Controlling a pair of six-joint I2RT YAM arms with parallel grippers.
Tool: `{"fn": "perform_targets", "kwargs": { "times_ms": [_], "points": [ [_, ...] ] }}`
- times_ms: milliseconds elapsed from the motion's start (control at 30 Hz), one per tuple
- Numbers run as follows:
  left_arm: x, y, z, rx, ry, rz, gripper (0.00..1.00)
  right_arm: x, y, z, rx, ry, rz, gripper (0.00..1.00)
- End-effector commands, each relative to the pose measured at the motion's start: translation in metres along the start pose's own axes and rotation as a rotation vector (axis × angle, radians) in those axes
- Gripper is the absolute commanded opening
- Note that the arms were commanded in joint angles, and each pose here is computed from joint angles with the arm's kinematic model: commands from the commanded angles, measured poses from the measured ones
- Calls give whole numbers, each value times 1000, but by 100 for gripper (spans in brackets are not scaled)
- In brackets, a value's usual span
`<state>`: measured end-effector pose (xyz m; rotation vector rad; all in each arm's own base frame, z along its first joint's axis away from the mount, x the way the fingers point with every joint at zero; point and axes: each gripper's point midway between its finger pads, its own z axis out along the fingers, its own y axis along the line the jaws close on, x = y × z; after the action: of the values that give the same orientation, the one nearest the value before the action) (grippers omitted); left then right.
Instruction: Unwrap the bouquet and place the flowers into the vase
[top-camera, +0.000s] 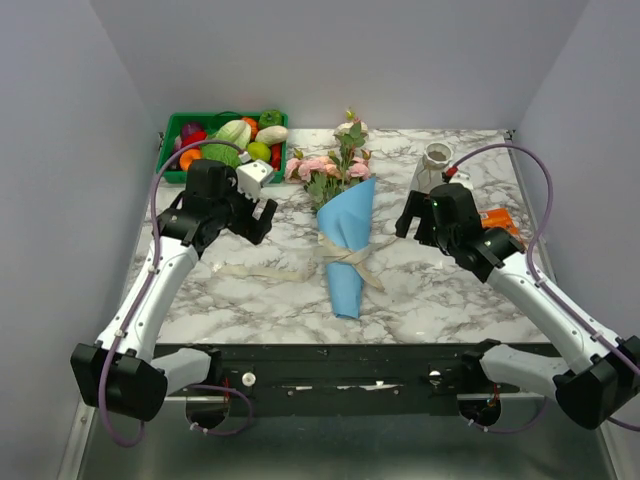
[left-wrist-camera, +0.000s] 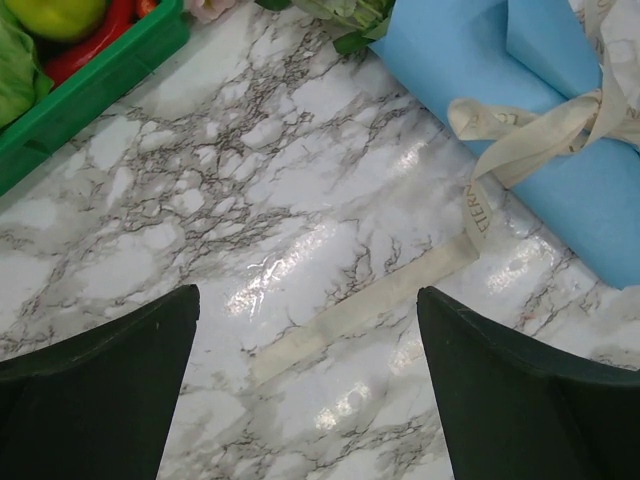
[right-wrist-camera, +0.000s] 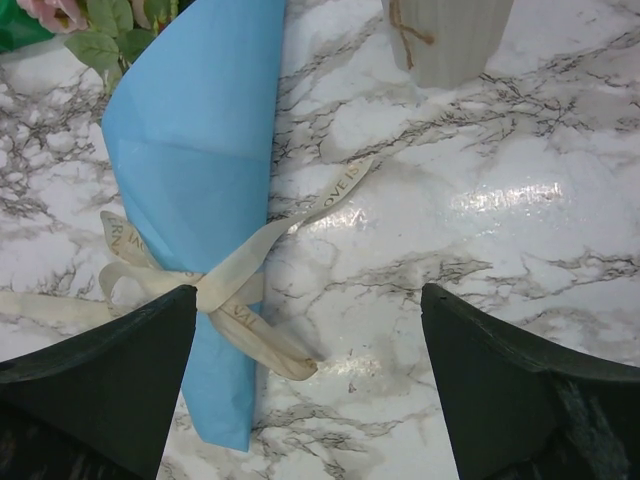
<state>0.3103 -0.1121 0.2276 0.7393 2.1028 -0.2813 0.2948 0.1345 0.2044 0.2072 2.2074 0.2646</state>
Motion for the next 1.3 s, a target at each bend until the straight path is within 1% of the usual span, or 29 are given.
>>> {"fn": "perform_targets", "kwargs": {
  "times_ms": [0,167,267,400,500,667,767,867,1033,1200,1267],
  "points": [
    [14,-30,17,124,46,29,99,19,-4,16,49,49,52,100],
    [25,-65,42,250,86,91,99,44,-9,45,123,117,113,97],
    [34,-77,57,292,109,120,99,49,-4,59,133,132,161,95],
    [43,-93,78,341,151,147,99,64,-7,83,208,163,236,91],
    [50,-97,95,348,180,156,99,67,-1,95,221,172,286,88],
    [63,-109,115,382,224,183,99,82,6,119,240,220,325,83],
    [68,-116,122,392,233,190,99,84,11,129,229,226,346,81],
    [70,-115,131,368,232,204,99,86,15,138,225,224,360,79],
    [70,-115,146,361,235,220,99,93,20,148,215,250,374,76],
    [87,-114,158,363,274,247,98,105,20,152,221,275,392,73],
    [89,-113,158,354,267,256,96,109,20,154,222,284,397,72]
  ]
}}
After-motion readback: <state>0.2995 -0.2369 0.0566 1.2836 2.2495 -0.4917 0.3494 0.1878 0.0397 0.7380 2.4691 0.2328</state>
